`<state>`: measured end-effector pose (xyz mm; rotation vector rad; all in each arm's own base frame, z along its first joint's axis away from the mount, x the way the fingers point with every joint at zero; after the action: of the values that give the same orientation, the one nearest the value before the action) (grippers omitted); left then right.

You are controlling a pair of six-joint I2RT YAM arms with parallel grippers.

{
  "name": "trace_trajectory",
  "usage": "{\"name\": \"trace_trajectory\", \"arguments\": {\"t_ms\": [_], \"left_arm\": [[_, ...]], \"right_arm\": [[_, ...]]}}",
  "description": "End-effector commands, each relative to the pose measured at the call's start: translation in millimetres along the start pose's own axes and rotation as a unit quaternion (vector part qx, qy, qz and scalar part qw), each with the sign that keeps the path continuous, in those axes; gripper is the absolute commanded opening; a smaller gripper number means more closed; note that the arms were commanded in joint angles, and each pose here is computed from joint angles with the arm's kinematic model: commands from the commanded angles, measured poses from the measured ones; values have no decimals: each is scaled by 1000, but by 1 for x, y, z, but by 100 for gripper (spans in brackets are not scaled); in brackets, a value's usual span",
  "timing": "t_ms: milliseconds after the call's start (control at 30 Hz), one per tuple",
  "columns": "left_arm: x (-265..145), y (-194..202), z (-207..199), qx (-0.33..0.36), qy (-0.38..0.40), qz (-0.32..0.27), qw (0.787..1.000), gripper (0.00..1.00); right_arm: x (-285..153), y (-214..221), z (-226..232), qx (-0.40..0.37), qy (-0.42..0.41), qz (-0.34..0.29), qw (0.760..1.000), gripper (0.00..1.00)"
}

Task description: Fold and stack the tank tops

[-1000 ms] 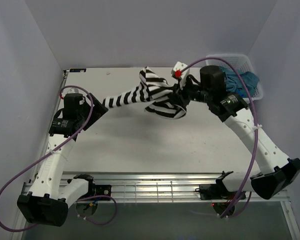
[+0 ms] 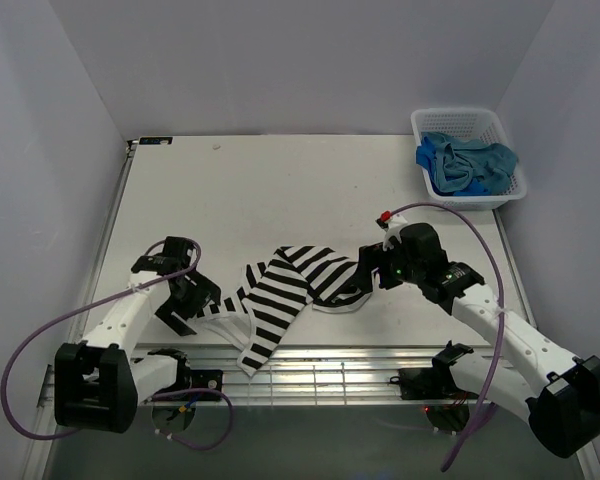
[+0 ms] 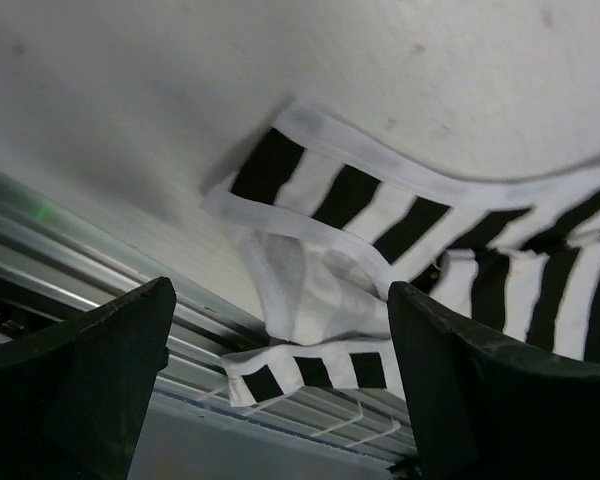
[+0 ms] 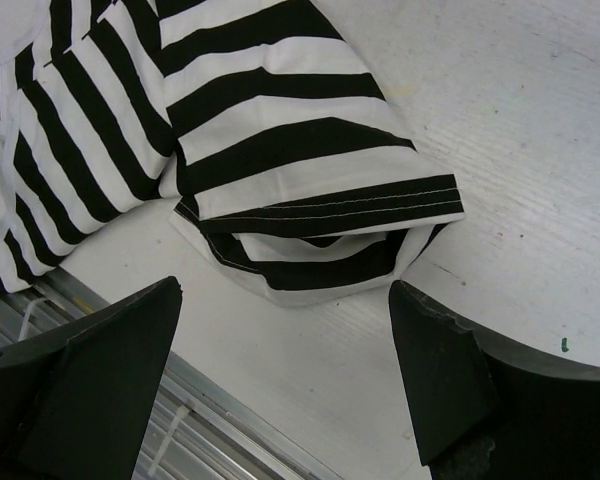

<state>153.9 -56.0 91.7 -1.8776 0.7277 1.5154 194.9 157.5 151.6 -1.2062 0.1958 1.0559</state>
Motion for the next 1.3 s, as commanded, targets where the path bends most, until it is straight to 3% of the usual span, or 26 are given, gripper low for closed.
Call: {"name": "trace_trajectory", "arguments": {"t_ms": [0, 100, 367, 433, 600, 733, 1067, 1267], "left_arm": [[5, -6, 19, -70, -102, -15, 992, 98], [12, -6, 27, -104, -142, -17, 984, 98], [40, -8, 17, -112, -118, -9, 987, 98], [44, -8, 15, -105, -116, -3, 988, 92], [59, -3, 8, -79, -94, 24, 992, 52], [67, 1, 10, -64, -95, 36, 993, 0], [52, -24, -10, -28, -52, -13, 998, 0], [47, -28, -14, -17, -40, -23, 999, 0]], "right_arm": [[6, -11, 13, -1, -37, -14, 999, 90], [8, -10, 13, -9, -38, -12, 999, 90], [14, -26, 15, -34, -36, -15, 999, 90], [14, -30, 18, -40, -42, -12, 998, 90], [20, -34, 17, -40, -38, -7, 998, 90], [21, -35, 25, -56, -45, 2, 997, 90], [37, -9, 60, -103, 36, 52, 993, 90], [47, 19, 59, -20, 86, 76, 993, 90]]}}
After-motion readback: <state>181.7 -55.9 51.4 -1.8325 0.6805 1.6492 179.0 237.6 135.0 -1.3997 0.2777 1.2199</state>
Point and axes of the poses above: each gripper's point midway between its finger pads, its own x axis out along the fingers, its own z axis along the line the jaws close on, y = z × x, the point moved 4 cm from there along -x, back along the fingers, and after that the axes turned 8 degrees about x, right-handed, at the moved point
